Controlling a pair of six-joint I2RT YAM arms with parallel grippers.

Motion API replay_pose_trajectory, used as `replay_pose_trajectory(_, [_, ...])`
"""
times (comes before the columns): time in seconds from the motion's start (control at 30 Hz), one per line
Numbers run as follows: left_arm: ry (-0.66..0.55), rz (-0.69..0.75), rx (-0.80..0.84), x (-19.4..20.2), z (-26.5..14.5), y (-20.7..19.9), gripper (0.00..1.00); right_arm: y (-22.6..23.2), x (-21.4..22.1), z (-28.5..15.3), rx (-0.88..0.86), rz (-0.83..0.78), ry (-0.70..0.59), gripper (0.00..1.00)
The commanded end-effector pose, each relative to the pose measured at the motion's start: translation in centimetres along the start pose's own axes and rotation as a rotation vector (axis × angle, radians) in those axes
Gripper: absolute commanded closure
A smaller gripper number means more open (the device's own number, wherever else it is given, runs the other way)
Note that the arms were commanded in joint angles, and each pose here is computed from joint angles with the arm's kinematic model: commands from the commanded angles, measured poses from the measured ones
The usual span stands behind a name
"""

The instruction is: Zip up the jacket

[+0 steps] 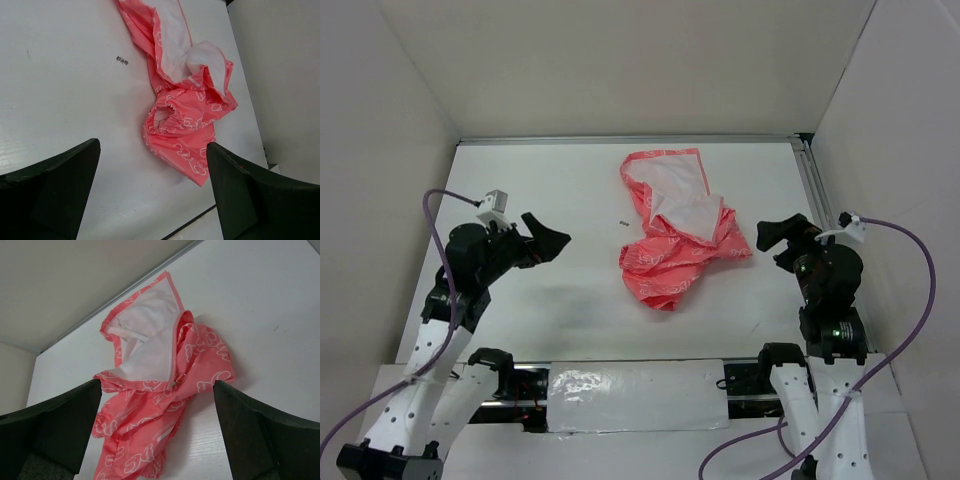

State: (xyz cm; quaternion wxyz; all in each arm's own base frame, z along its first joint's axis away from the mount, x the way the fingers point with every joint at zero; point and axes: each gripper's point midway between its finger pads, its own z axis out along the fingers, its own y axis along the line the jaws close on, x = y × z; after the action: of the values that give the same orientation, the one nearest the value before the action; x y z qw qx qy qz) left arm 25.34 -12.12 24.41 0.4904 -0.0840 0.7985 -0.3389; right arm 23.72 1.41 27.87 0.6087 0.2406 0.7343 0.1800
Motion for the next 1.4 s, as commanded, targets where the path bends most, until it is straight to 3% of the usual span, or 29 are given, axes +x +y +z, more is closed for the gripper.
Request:
replay_pose_trajectory(0.0, [0.007,0.027,0.05,-1.5,1.1,-1.5,0.01,-0.2,-2.1,-1.0,0.068,-0.001,-0.043,0.0])
replay_pose_trajectory(0.23, [0.13,0.06,0.106,-3.6,6.7,-2.8,0.01,-0.8,-1.2,1.2,0.133,0.018,0.058,0.0])
replay_pose_trajectory(0.37, [0.247,0.03,0.017,-3.2,13.1,-0.2,0.01,-0.7,0.7,3.6,0.138,0.053,0.168,0.0])
replay_pose_trajectory(0.4, [0.229,0.053,0.035,-5.1,14.2,-1.4,0.01,-0.9,1.6,4.7,0.154,0.071,0.213,0.0])
replay_pose_trajectory(0.47, [0.31,0.05,-0.012,-3.6,17.5,0.0,0.01,-0.8,2.3,5.8,0.17,0.08,0.246,0.0])
replay_pose_trajectory(0.6, [0.334,0.081,-0.018,-4.7,22.8,0.0,0.01,-0.7,3.5,8.5,0.231,0.079,0.286,0.0])
replay_pose_trajectory(0.73, [0.429,0.047,-0.09,-2.4,27.9,3.2,0.01,-0.4,5.0,10.6,0.291,0.074,0.329,0.0])
replay_pose_trajectory(0.93, [0.466,0.06,-0.112,-0.8,32.1,5.0,0.01,0.0,9.5,14.5,0.328,0.089,0.468,0.0])
replay_pose_trajectory(1.2, [0.483,0.082,0.067,1.2,35.1,3.5,0.01,-0.5,15.1,19.5,0.41,0.069,0.597,0.0])
replay_pose_trajectory(1.3, [0.476,0.089,0.121,1.5,36.2,2.8,0.01,-2.3,15.7,20.0,0.53,0.065,0.59,0.03])
replay_pose_trajectory(1.37, [0.477,0.098,0.147,2.1,37.2,2.5,0.01,-3.6,16.2,19.8,0.599,0.059,0.591,0.1])
